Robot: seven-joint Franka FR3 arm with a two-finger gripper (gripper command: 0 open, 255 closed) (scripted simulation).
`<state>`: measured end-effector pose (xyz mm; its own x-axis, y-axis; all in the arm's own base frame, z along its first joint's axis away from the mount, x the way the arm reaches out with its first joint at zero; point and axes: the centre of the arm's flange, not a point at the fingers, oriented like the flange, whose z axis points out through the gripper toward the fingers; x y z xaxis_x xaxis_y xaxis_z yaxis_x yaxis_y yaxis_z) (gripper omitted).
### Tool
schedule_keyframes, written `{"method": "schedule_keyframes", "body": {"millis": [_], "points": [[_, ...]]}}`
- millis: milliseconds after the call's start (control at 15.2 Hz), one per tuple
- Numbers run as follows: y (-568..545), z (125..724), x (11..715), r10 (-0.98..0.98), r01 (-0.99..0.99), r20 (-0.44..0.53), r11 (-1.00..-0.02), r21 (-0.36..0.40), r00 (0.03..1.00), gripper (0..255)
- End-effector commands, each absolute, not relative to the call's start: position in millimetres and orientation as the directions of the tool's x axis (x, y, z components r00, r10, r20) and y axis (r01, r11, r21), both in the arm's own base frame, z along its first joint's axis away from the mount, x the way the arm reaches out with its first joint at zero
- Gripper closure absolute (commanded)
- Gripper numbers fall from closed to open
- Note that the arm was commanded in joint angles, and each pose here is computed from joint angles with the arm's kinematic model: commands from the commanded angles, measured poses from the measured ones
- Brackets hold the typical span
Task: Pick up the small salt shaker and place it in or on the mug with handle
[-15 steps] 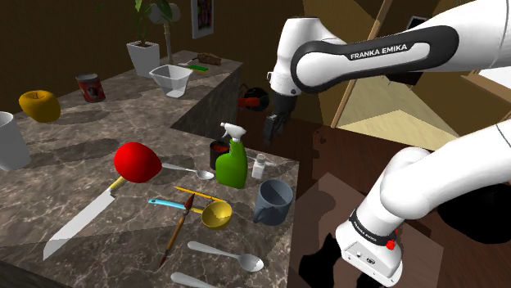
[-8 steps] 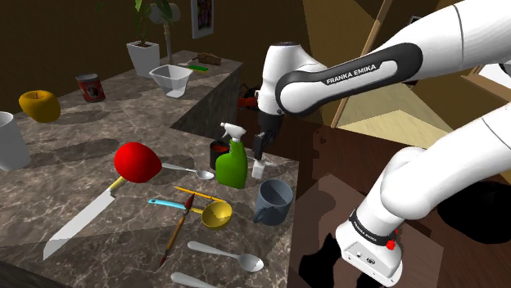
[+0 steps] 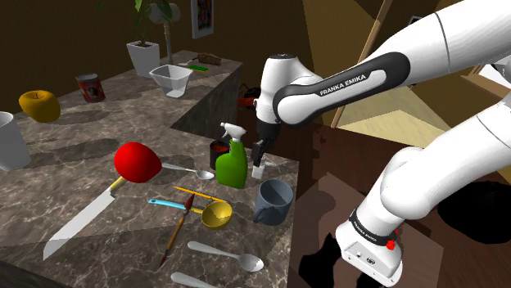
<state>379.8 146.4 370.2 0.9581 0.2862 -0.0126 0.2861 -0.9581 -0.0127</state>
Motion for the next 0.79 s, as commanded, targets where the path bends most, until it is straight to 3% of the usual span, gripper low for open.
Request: {"method": "schedule_keyframes", "body": {"millis": [0, 198, 264, 726], "points": [[146.3, 369.8, 379.7, 0.286, 0.286, -0.012, -0.958, -0.013, 0.958, 0], [146.3, 369.9, 379.7, 0.286, 0.286, -0.012, -0.958, -0.013, 0.958, 0], [146.3, 369.9, 379.7, 0.286, 0.286, -0.012, -0.958, -0.013, 0.958, 255], [146.3, 369.9, 379.7, 0.286, 0.286, -0.012, -0.958, -0.013, 0.958, 255]]}}
